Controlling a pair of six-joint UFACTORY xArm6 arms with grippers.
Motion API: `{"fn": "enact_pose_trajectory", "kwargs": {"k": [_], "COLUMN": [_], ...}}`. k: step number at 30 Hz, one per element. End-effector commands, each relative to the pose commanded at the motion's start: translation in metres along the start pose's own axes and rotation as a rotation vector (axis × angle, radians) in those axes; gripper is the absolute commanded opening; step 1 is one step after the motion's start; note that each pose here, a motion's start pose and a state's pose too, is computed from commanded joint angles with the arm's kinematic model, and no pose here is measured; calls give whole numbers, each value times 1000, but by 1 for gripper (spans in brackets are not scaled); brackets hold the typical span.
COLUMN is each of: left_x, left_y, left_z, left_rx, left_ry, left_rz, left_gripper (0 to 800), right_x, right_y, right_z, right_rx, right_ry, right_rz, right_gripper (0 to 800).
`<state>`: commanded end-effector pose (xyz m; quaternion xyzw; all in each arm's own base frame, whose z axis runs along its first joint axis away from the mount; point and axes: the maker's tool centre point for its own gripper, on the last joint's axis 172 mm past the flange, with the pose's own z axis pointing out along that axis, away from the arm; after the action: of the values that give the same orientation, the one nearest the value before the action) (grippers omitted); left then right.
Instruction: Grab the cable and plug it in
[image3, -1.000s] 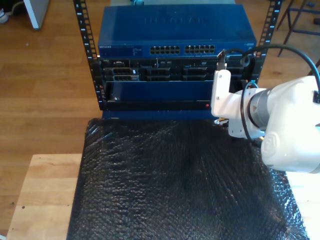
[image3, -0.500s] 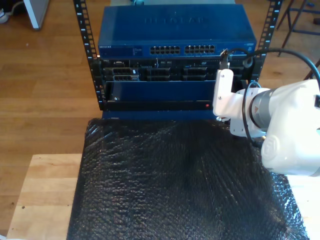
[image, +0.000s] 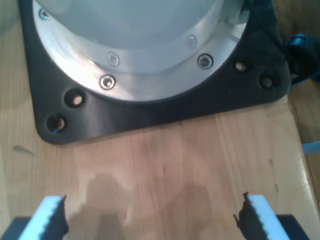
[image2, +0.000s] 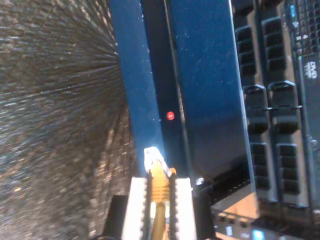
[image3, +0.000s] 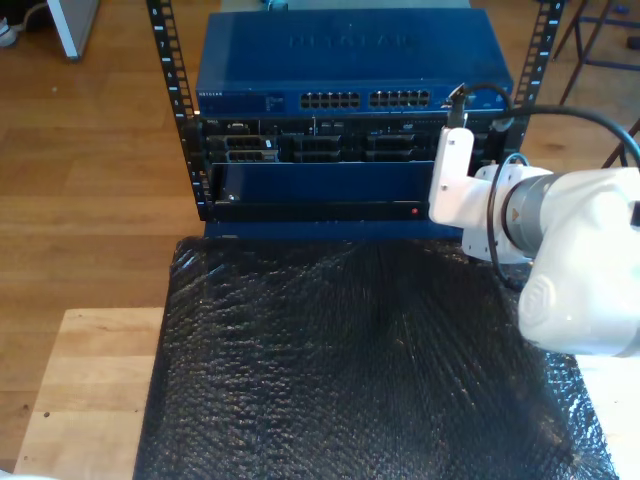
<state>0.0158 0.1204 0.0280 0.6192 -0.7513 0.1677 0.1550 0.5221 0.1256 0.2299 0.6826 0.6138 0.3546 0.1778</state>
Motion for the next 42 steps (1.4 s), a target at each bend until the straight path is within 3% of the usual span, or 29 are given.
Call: {"fn": "enact_pose_trajectory", "kwargs": {"k": [6, 15, 24, 35, 42], "left_x": [0, 0, 0, 0, 0], "left_y": [0, 0, 0, 0, 0], "left_z": [0, 0, 0, 0, 0], "left_rx": [0, 1, 0, 0, 0], "left_ry": [0, 1, 2, 0, 0], "left_rz": [0, -1, 0, 0, 0], "left_gripper": [800, 800, 800, 800, 800], "right_x": [16, 9, 19, 3, 15], "right_y": [24, 21, 46, 19, 32], "right_z": [-7, 9, 24, 36, 23], "right_rx": [-92, -118, -145, -102, -187], "right_ry": [23, 4, 10, -17, 3], "right_rz": [-21, -30, -28, -26, -47], "right_gripper": [0, 0, 0, 0, 0]}}
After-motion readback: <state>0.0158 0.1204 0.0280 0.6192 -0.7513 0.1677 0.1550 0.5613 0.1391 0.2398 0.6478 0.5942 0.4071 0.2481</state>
